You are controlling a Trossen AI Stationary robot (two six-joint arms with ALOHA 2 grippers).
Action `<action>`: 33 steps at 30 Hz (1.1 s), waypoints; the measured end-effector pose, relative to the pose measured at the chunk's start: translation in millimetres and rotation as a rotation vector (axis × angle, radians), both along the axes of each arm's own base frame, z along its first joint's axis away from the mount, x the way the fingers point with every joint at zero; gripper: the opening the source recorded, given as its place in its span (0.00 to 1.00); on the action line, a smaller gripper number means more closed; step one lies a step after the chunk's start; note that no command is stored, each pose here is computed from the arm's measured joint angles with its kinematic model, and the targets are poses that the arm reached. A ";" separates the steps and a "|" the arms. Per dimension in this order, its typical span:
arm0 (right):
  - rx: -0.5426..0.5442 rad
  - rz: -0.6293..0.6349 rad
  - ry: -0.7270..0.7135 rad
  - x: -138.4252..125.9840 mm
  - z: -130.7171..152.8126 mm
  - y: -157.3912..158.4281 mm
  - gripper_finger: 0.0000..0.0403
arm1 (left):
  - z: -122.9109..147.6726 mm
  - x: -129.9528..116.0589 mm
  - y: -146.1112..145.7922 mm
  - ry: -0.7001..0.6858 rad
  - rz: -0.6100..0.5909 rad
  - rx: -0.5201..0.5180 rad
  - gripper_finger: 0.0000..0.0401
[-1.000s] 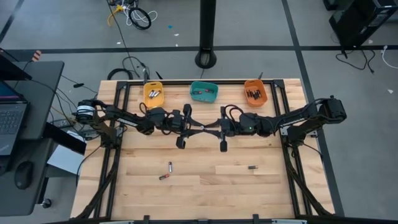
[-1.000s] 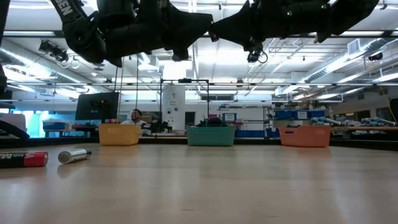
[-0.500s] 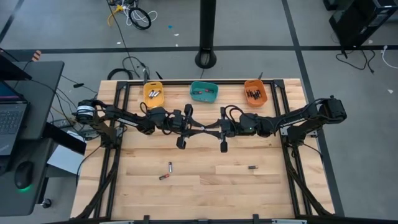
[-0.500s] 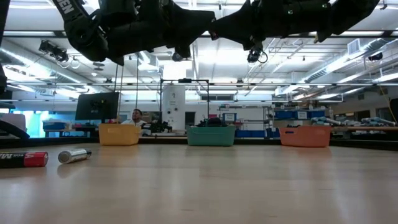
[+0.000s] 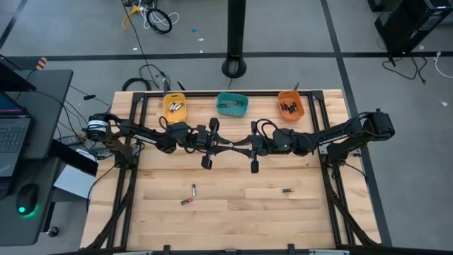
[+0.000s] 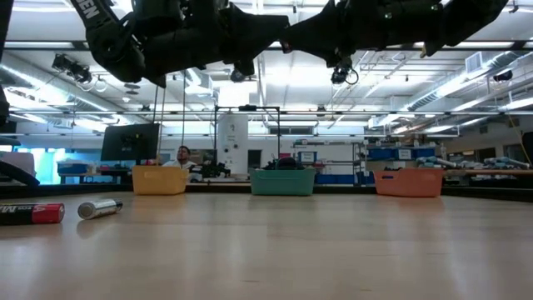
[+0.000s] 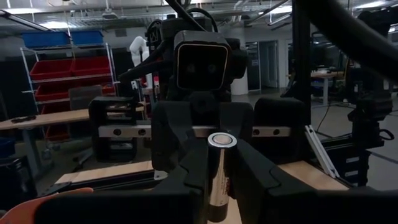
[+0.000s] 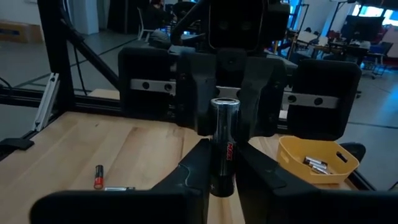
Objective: Sort batteries
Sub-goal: Put the silver battery into the yellow bin
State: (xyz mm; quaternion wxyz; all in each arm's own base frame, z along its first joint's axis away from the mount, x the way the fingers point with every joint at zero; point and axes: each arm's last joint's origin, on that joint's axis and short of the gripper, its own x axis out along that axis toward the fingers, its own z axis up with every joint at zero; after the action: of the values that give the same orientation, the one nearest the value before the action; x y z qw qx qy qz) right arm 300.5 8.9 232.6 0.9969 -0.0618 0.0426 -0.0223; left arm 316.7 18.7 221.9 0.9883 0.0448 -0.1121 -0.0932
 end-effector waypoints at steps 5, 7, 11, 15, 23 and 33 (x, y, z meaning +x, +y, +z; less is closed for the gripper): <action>0.008 -0.008 0.003 0.1 -0.2 -0.5 0.26 | 0.5 0.1 2.2 -0.002 0.011 -0.006 0.13; 0.008 -0.014 0.006 0.0 -0.4 -0.9 0.30 | 1.9 -0.5 4.3 -0.006 0.015 -0.010 0.13; 0.002 -0.074 0.004 -0.4 0.2 -2.6 0.35 | 8.2 -3.6 9.2 -0.020 0.015 -0.006 0.13; -0.015 -0.139 0.035 -4.9 2.4 -4.9 0.39 | 19.6 -12.3 17.1 0.017 0.042 0.026 0.13; -0.030 -0.265 0.171 -25.3 8.3 -9.2 0.41 | 36.9 -56.4 43.4 0.342 0.268 0.060 0.13; 0.052 -0.295 0.308 -35.5 -1.1 -9.5 0.41 | 25.9 -122.8 98.1 0.886 0.783 -0.092 0.13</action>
State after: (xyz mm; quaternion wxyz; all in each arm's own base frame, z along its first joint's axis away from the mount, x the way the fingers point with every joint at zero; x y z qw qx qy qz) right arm 265.0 -0.6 231.5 0.9658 -0.0318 0.2038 -0.1569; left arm 193.9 116.8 247.8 0.9026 -0.0031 0.3324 0.2735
